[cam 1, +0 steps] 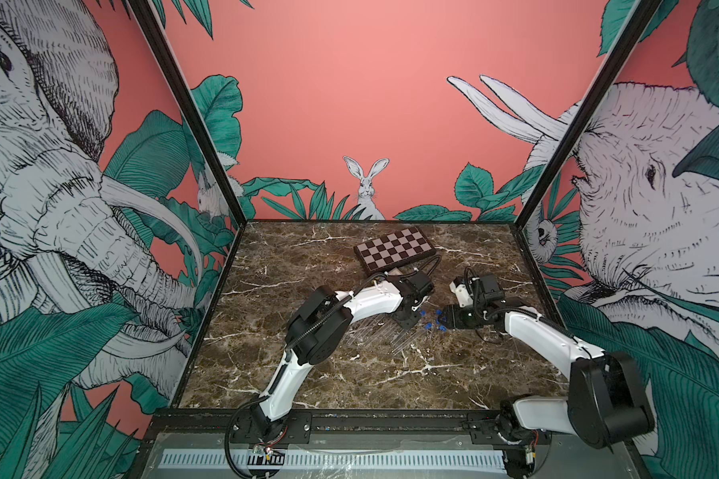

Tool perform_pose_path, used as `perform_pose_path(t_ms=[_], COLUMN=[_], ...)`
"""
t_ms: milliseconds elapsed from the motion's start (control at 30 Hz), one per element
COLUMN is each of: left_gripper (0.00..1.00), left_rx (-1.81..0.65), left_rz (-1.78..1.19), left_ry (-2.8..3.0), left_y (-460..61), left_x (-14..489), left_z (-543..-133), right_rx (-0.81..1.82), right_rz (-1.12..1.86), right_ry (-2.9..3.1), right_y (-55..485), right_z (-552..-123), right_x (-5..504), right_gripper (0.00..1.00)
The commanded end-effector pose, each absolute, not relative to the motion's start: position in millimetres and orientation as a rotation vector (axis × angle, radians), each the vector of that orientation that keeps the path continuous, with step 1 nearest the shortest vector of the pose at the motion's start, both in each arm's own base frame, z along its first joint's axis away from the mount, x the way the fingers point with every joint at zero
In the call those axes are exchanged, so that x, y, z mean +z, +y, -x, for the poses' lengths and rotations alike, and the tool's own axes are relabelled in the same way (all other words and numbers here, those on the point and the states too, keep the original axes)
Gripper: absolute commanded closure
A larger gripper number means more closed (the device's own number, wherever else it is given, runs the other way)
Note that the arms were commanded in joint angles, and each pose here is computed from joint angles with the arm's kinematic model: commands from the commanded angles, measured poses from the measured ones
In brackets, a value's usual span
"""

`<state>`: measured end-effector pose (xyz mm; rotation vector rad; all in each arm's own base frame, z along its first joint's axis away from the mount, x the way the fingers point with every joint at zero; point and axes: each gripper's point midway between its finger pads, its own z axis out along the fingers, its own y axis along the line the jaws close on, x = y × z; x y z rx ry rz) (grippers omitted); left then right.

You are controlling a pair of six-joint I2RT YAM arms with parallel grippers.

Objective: Remove stoppers from test tubes
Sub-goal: Pick up the test tube at the center of the board.

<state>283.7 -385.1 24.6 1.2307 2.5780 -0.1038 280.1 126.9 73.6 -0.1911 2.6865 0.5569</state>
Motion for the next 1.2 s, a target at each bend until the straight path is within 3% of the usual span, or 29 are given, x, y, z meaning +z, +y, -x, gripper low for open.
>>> perform_pose_path(t_ms=[0,200,533,1167], left_gripper=[0.81,0.89,0.91,0.92], left_rx=[-0.066,-0.080,-0.154,-0.235], left_rz=[-1.240,-1.230,-1.214,-1.203], left_ry=[2.593,2.569,2.433,2.260], left_y=[-381,-385,-387,-323], left_x=[23,35,82,122], left_z=[-282,-285,-287,-243], right_rx=[0.553,0.564,0.675,1.285], right_rz=[0.188,0.186,0.249,0.400], right_ry=[2.669,2.663,2.623,2.297], right_y=[125,125,137,201], right_z=[-280,-279,-274,-267], right_x=[79,81,89,151], right_gripper=[0.41,0.39,0.39,0.41])
